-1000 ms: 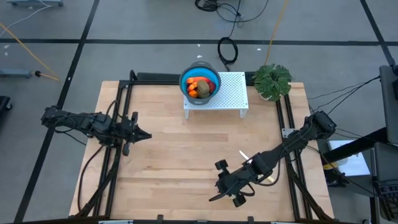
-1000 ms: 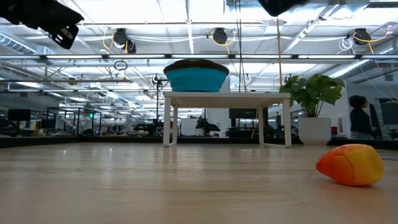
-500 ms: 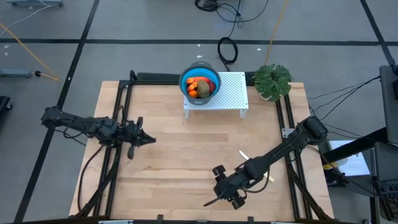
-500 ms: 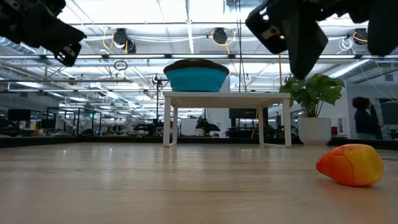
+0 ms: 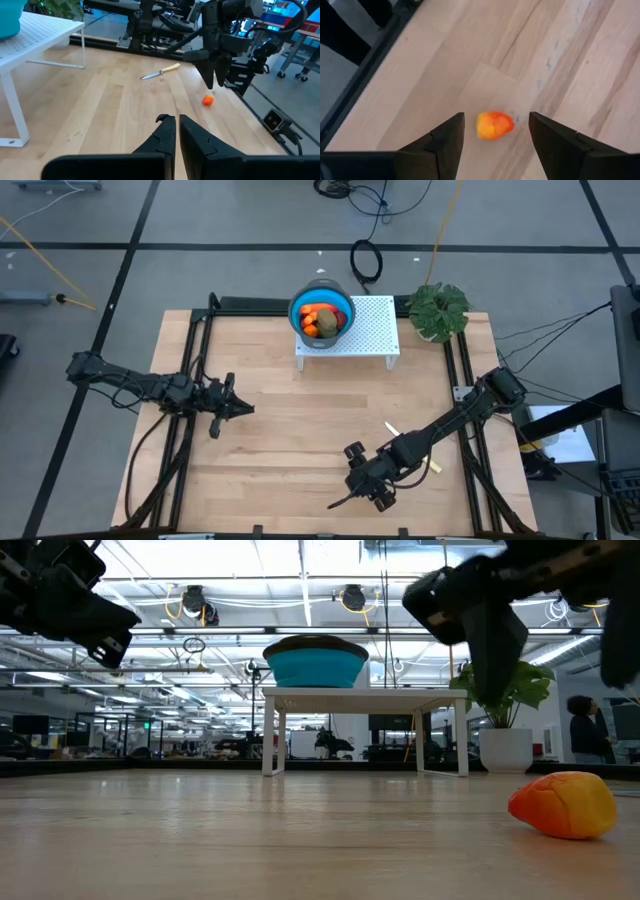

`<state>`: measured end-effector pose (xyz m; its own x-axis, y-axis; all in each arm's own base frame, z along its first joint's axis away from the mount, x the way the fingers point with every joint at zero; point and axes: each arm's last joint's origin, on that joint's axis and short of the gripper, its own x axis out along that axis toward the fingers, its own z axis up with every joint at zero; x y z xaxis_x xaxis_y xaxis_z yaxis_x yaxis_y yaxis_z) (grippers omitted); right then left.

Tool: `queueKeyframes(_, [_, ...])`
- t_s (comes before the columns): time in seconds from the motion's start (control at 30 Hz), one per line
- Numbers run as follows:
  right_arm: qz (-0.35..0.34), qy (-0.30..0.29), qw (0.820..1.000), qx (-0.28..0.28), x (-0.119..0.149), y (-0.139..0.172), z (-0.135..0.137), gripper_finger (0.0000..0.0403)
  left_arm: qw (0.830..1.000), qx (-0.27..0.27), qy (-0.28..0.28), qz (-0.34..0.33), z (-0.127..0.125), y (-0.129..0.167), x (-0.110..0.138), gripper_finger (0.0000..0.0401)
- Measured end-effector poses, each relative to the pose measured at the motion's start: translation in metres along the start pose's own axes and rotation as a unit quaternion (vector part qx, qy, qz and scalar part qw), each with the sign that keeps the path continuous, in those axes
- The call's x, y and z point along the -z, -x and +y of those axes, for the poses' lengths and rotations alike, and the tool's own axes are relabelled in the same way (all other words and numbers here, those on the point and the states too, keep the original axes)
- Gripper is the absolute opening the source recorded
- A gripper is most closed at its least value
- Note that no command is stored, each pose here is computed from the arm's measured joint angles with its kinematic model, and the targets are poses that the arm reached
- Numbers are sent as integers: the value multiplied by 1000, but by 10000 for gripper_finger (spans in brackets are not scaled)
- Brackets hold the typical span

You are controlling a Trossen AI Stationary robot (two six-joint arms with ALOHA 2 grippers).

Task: Pick & Place Fruit
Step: Put the peach into the blue strainer bowl on the shelf

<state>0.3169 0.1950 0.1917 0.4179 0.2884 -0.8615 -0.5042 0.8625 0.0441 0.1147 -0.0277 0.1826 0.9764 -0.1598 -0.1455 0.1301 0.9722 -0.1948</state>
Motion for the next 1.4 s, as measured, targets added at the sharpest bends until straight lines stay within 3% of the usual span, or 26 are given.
queueKeyframes(0.2, [4,-34,999,2,17,-12,-2,216,1000,0,-3,2,0,0,1,21])
queueKeyframes(0.83, [-33,-56,998,1,39,-30,-7,219,1000,-4,-7,1,0,0,1,21])
queueKeyframes(1.4, [-55,-64,996,-11,43,-54,-11,222,1000,-5,-13,2,1,0,1,21])
